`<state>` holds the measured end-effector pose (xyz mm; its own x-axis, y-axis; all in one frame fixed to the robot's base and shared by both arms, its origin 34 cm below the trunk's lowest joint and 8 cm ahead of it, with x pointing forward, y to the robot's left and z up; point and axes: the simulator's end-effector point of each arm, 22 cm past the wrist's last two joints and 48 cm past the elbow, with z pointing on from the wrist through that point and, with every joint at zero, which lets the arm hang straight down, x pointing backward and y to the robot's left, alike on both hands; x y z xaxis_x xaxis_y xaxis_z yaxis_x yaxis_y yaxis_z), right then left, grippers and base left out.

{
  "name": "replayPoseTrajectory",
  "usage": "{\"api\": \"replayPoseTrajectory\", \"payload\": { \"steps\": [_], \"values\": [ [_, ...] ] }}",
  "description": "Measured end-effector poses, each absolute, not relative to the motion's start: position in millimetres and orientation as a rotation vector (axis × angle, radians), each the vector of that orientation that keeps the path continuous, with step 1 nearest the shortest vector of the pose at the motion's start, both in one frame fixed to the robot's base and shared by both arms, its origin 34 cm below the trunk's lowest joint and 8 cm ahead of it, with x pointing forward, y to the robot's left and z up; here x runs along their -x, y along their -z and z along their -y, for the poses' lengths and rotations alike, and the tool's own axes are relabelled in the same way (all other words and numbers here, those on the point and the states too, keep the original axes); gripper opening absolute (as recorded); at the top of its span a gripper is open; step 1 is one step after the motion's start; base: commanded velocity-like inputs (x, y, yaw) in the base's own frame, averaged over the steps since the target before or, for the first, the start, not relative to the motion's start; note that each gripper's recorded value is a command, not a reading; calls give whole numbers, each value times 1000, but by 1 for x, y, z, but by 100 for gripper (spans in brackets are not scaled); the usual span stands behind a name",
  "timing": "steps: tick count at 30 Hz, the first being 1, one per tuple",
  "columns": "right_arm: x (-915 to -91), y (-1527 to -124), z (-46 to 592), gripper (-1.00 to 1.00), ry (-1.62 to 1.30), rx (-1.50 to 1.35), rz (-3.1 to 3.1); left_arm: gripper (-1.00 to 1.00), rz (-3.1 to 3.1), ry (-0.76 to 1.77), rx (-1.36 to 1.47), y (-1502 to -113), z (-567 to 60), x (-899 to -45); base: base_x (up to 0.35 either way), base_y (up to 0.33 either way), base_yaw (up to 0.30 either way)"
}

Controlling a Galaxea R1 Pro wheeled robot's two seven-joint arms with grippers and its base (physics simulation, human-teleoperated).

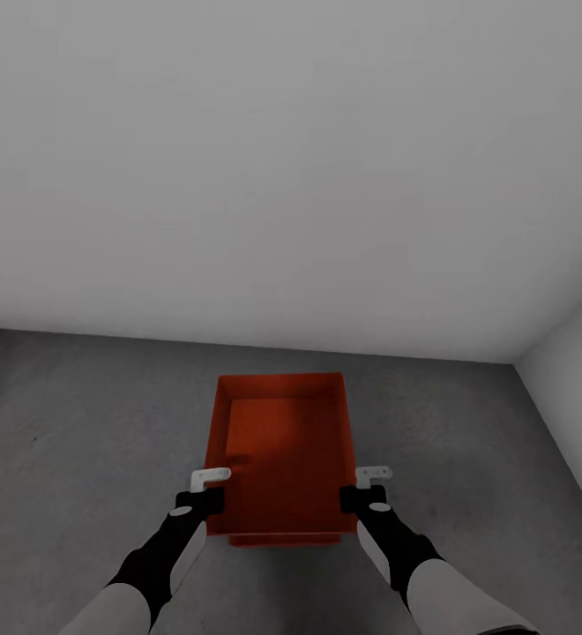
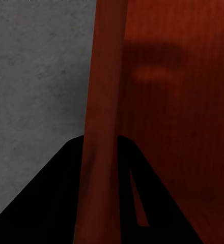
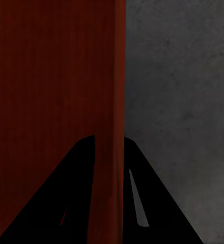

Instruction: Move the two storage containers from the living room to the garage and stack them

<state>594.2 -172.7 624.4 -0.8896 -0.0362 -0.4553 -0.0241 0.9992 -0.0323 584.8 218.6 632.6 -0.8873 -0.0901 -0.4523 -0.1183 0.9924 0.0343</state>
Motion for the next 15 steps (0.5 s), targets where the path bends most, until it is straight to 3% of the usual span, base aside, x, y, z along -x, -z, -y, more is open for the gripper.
{"api": "replayPoseTrajectory", "payload": {
  "steps": [15],
  "values": [
    [-594,-624,173,-100,36,44,-2667,-100,-2669,-84,148,-633,-219,-585,-44,0,0]
  ]
}}
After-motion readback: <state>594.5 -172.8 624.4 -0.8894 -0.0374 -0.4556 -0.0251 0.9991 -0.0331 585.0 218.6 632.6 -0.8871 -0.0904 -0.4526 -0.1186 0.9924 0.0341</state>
